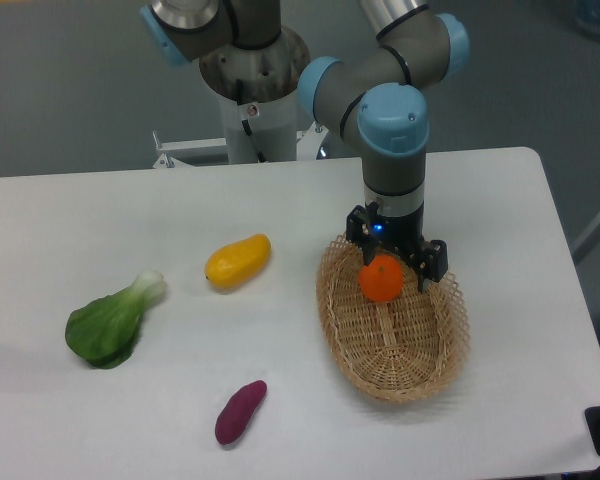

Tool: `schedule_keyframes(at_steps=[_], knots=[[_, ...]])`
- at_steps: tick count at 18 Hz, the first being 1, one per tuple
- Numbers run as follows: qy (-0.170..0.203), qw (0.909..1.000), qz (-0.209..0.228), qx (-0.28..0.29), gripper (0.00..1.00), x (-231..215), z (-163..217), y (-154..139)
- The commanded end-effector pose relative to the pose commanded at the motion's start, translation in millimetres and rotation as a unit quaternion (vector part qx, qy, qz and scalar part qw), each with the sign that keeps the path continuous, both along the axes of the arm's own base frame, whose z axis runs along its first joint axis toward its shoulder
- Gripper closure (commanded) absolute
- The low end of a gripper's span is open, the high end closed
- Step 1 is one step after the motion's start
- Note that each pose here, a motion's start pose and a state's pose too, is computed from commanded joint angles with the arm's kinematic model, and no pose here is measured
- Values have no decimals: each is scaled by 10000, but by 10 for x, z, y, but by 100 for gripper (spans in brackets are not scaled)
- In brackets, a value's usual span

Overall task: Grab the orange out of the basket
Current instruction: 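Lower the open gripper around the orange in the wicker basket, then close the gripper fingers on the orange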

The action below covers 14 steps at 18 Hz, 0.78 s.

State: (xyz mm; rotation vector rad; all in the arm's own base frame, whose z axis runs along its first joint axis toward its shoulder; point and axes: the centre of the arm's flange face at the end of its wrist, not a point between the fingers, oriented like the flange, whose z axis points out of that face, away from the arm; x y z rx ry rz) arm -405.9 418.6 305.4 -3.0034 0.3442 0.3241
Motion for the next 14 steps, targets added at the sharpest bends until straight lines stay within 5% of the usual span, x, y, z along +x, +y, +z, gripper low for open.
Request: schedule_keyframes(at_steps=[9,14], knots=[[-377,9924,1174,9,0,47,-331,-38],[-527,9886,1410,-62,0,77,-522,-87]])
